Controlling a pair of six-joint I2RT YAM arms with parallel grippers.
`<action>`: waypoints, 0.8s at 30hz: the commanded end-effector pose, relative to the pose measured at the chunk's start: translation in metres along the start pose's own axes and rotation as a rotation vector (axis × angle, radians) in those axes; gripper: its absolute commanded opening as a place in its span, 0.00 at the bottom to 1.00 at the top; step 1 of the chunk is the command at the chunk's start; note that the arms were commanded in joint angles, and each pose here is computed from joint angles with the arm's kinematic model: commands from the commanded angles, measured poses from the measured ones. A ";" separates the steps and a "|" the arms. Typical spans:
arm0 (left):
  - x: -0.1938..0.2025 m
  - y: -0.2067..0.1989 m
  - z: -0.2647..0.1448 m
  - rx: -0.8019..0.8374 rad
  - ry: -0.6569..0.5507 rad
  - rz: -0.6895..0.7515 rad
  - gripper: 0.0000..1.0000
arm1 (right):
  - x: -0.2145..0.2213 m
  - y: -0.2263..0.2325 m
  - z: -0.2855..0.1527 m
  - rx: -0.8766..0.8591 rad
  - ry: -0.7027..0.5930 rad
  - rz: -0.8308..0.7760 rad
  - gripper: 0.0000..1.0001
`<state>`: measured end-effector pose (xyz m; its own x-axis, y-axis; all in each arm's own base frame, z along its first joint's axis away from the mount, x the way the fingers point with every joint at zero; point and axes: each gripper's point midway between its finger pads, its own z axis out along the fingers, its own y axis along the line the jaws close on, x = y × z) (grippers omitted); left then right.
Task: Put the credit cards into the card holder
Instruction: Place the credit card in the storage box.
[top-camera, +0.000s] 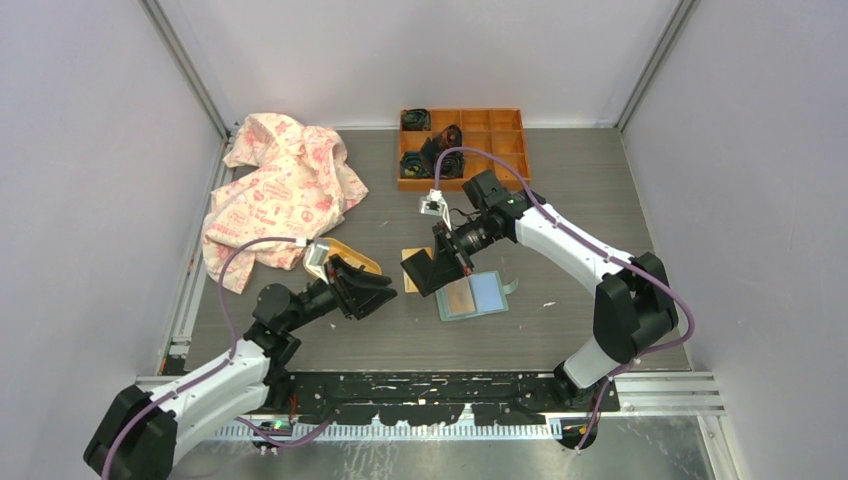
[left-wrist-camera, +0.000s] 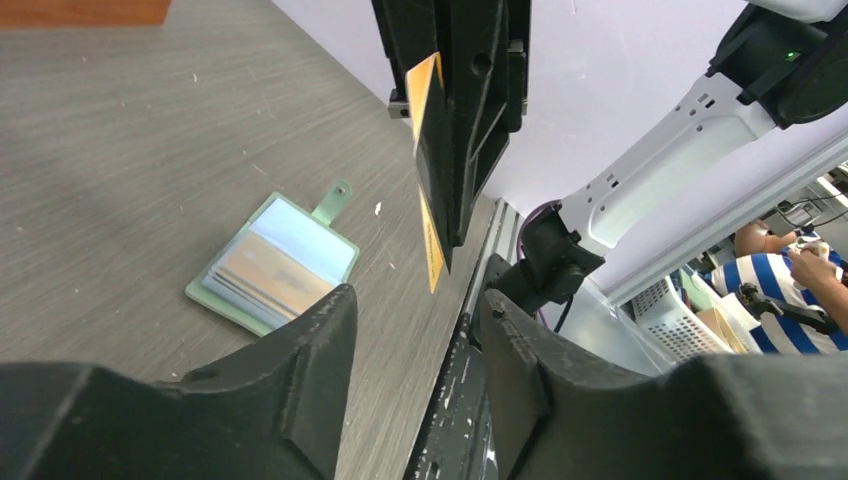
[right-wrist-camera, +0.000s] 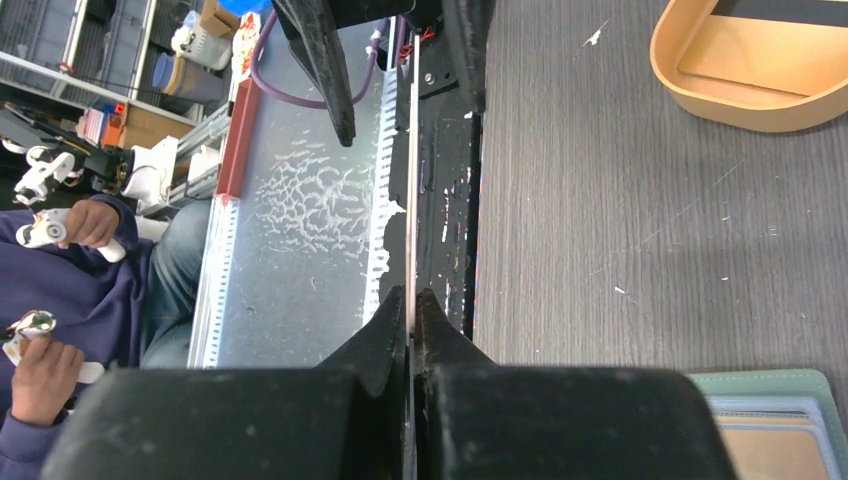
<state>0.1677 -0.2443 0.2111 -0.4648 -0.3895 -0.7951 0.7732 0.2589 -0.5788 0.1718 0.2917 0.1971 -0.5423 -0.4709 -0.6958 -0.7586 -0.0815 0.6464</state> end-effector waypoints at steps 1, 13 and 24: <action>-0.011 -0.010 0.007 0.052 -0.022 0.019 0.51 | -0.006 0.014 -0.002 -0.018 -0.012 -0.050 0.01; -0.006 -0.022 0.029 0.160 -0.005 -0.012 0.50 | -0.003 0.014 0.002 -0.028 0.002 -0.046 0.01; -0.004 -0.025 0.036 0.186 0.019 -0.024 0.22 | -0.002 0.014 0.004 -0.033 0.007 -0.044 0.01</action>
<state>0.1682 -0.2762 0.2063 -0.5562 -0.3433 -0.7568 0.7645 0.1457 -0.6280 0.1641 0.2938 0.1963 -0.5342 -0.4869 -0.6910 -0.7537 -0.0959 0.6502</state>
